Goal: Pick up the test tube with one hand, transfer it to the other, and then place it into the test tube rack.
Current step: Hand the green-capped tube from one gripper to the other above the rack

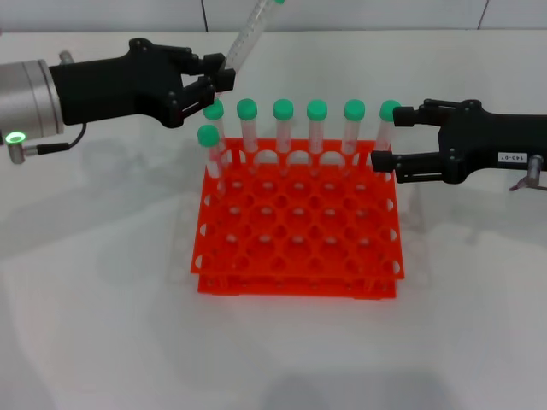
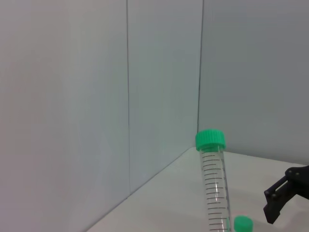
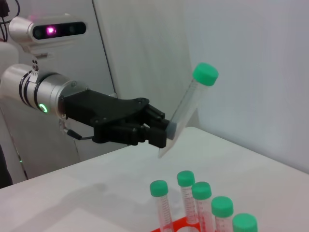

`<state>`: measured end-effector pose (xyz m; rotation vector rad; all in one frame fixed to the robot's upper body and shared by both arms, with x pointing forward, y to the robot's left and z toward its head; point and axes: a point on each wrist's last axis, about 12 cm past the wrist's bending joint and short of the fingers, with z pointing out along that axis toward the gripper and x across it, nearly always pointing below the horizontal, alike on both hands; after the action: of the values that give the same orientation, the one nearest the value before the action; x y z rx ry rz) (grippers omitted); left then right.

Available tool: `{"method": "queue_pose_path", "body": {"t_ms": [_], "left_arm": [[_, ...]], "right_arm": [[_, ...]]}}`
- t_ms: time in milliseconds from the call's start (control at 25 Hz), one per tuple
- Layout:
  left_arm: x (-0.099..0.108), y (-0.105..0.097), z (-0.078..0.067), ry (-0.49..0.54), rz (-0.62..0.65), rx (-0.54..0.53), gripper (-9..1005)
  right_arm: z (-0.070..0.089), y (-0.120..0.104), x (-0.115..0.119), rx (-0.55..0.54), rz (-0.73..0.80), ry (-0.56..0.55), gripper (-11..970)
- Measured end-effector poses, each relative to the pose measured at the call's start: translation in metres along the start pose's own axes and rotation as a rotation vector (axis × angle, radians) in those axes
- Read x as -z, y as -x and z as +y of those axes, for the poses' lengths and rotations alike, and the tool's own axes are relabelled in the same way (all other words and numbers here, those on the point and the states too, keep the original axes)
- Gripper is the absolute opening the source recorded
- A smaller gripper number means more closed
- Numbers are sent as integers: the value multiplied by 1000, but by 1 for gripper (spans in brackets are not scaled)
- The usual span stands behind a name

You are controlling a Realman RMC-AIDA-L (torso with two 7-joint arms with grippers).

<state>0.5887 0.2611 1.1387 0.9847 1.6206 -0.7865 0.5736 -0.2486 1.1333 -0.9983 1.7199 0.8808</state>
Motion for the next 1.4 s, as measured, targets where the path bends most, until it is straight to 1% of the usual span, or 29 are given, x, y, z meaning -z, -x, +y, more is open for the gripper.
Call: {"method": "queue_pose_path", "body": {"t_ms": [160,400,720,1160,1400], "left_arm": [[-1,2,2,2,1,-8,193],[-4,2,0,-1,-2,-20,193],[-3,1,-1,1,-23,-28,193],[-6,0,-2,-11,-23,-19,193],[-8,0,-4,-23,-16,-19,192]], "right_arm": [[-2,1,1,1,-6,-10,849],[-3,4,0,6,-10,-13,849],[-5,6,2,8,-19,-24,848],[-8,24,-1,24,-79,-24,848],[-13,40,-13,35,-97,-25,848]]}}
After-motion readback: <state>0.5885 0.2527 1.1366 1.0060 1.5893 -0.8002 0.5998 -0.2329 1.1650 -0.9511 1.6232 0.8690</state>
